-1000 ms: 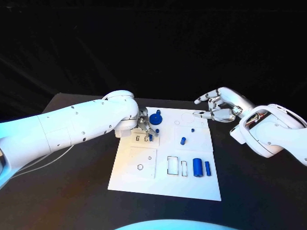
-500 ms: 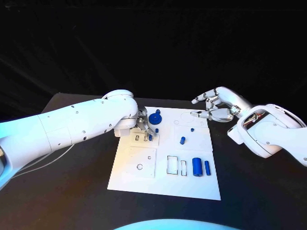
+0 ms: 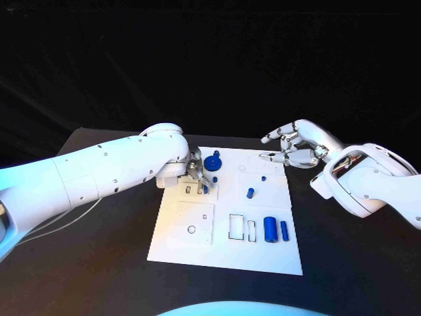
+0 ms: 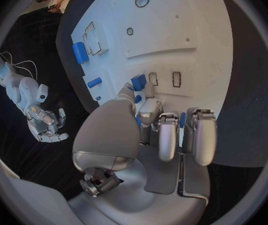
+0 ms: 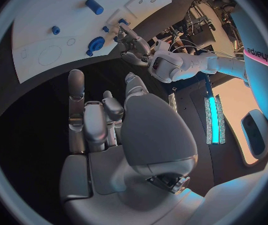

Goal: Assemble the parts on the task board

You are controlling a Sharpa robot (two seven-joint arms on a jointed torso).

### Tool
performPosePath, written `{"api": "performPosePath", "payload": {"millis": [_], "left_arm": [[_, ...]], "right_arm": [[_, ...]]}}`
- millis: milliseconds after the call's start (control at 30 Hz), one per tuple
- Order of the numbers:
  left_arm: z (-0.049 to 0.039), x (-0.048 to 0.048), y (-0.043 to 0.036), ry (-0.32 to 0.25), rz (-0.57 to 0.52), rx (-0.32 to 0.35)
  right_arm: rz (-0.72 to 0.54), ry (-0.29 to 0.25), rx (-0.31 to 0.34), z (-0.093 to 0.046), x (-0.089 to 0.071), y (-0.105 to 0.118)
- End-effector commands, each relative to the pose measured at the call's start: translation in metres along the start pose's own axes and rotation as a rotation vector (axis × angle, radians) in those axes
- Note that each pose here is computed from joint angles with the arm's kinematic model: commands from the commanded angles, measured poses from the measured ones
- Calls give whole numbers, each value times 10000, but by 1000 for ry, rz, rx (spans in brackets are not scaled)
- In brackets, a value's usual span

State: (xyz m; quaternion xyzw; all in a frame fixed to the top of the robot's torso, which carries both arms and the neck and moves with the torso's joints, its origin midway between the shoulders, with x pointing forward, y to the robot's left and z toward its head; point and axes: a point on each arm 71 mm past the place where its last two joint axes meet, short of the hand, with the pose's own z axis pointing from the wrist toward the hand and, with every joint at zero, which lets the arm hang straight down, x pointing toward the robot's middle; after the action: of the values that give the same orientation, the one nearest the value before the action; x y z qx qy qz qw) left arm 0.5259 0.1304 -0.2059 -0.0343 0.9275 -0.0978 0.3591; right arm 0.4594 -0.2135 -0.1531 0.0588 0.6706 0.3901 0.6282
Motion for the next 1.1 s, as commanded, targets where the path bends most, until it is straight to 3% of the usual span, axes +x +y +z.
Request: {"api": "performPosePath", "payload": {"millis": [33,700,900,1100], "left_arm": [[1,15,-36,20,9,25],[-1,22,-21,40,-80,61],[-16,18,12,35,-106,63],[-58,5,94,7,-158,59]], "right_arm": [[2,9,-5,1,13,10],[24,9,23,10,3,-36],[31,1,35,12,-12,-63],[34,-4,38,16,-19,-73]]}}
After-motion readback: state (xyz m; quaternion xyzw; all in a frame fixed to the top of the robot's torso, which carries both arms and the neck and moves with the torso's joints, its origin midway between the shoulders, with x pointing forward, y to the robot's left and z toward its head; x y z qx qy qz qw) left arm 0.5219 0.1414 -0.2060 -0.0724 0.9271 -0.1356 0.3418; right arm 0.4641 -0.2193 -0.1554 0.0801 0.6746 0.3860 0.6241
